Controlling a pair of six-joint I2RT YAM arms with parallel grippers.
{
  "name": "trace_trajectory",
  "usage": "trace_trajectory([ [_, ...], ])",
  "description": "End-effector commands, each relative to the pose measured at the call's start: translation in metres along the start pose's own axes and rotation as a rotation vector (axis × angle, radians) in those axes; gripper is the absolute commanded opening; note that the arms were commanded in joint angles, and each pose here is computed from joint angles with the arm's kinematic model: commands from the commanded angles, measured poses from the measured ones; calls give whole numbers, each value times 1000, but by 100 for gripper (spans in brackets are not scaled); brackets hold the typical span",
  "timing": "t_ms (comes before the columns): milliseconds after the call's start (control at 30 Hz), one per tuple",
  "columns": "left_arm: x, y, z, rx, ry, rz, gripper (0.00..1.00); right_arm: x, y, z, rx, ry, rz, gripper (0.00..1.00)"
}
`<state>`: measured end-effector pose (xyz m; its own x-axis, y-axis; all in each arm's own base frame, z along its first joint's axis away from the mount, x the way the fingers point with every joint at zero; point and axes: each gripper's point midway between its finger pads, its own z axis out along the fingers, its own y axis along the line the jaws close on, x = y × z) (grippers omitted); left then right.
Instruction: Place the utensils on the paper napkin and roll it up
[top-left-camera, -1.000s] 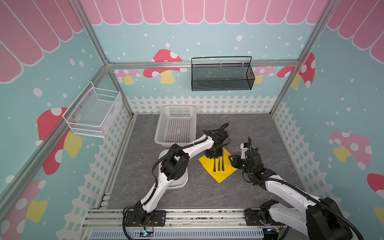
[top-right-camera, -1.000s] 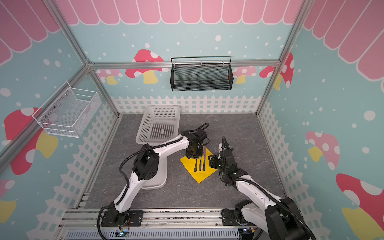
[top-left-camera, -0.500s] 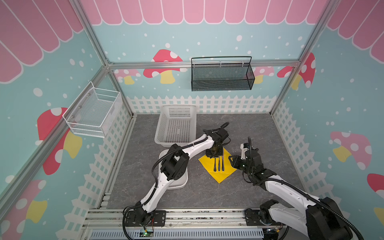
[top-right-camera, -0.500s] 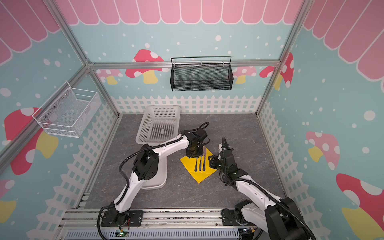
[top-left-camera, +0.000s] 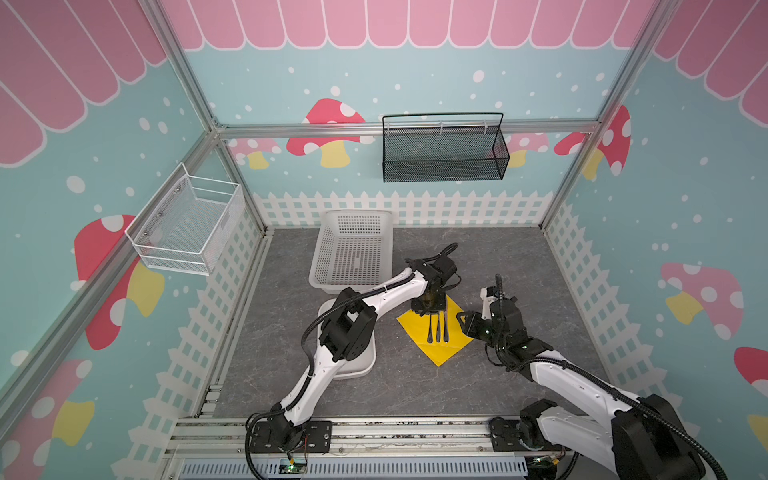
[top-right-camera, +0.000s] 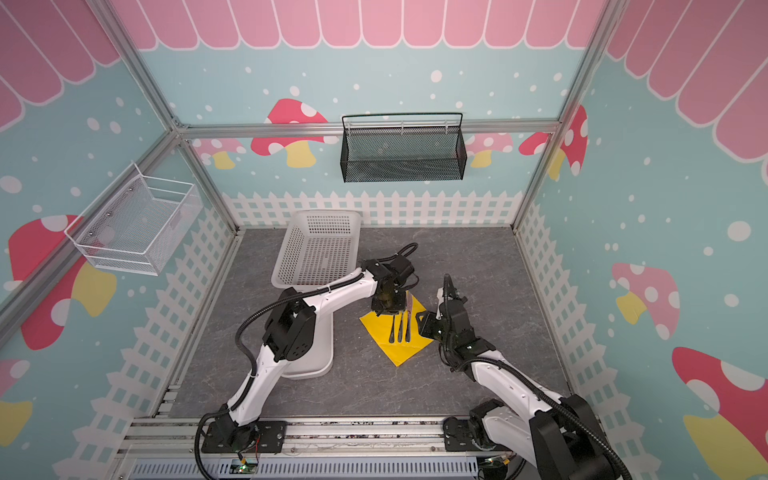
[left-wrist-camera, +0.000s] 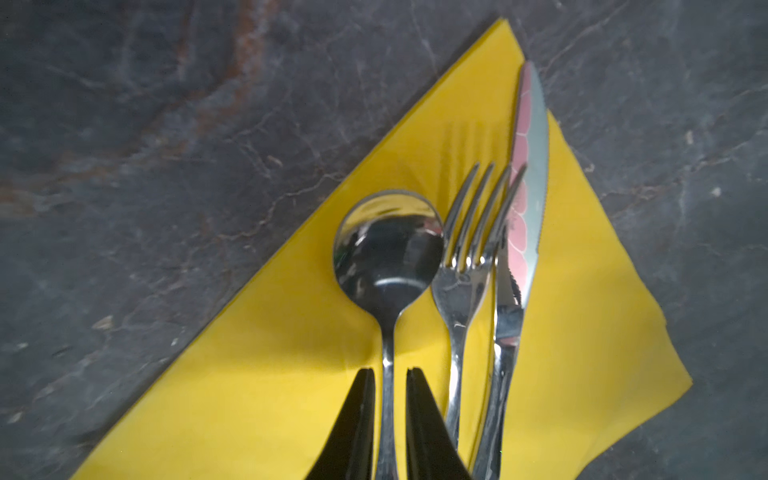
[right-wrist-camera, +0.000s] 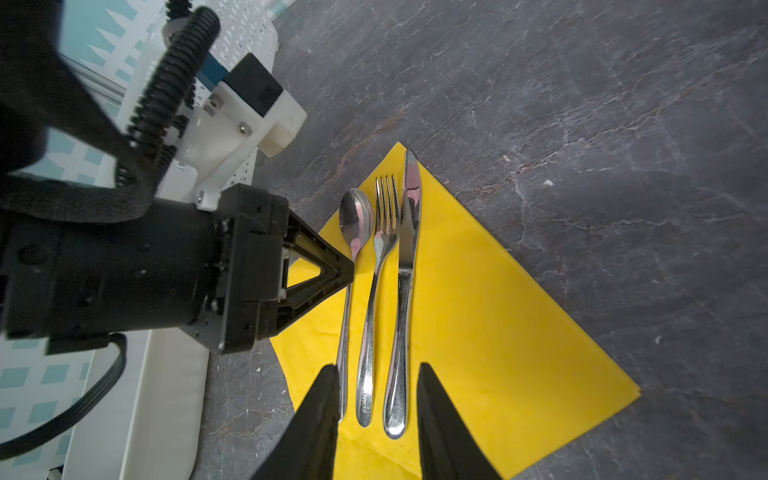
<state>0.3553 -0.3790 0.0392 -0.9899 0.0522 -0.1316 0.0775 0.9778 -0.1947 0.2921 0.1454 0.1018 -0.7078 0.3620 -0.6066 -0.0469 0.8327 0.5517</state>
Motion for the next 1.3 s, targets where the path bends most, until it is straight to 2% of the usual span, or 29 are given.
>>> trace_trajectory([
  [0, -13, -10, -52, 53, -122, 18, 21, 4, -1, -2, -8, 14, -2, 36],
  [133, -11, -5, -84, 85, -229, 38, 24, 8, 6, -3, -49, 41, -5, 37],
  [200, -7, 4, -95, 110, -290, 34, 31, 14, 12, -2, -84, 73, 3, 38],
  [300, 3, 17, -102, 170, -343, 41, 35, 19, 19, -1, -120, 113, 22, 41],
  [433, 10, 40, -100, 220, -335, 24, 35, 23, 19, 2, -115, 150, 46, 49],
  [533, 11, 51, -106, 235, -345, 55, 35, 27, 13, 5, -71, 175, 97, 53],
  [733, 27, 62, -127, 275, -303, 132, 35, 42, 15, -1, -49, 270, 262, 58],
  [833, 39, 61, -133, 310, -286, 194, 40, 62, 8, -9, -23, 334, 313, 58],
  [967, 53, 72, -121, 282, -228, 184, 39, 70, 6, -21, -27, 304, 375, 56],
  [1100, 65, 77, -114, 325, -241, 128, 39, 73, 13, -31, -94, 302, 328, 53],
  [1267, 77, 75, -112, 372, -318, 103, 40, 94, 19, -35, -151, 407, 291, 52],
])
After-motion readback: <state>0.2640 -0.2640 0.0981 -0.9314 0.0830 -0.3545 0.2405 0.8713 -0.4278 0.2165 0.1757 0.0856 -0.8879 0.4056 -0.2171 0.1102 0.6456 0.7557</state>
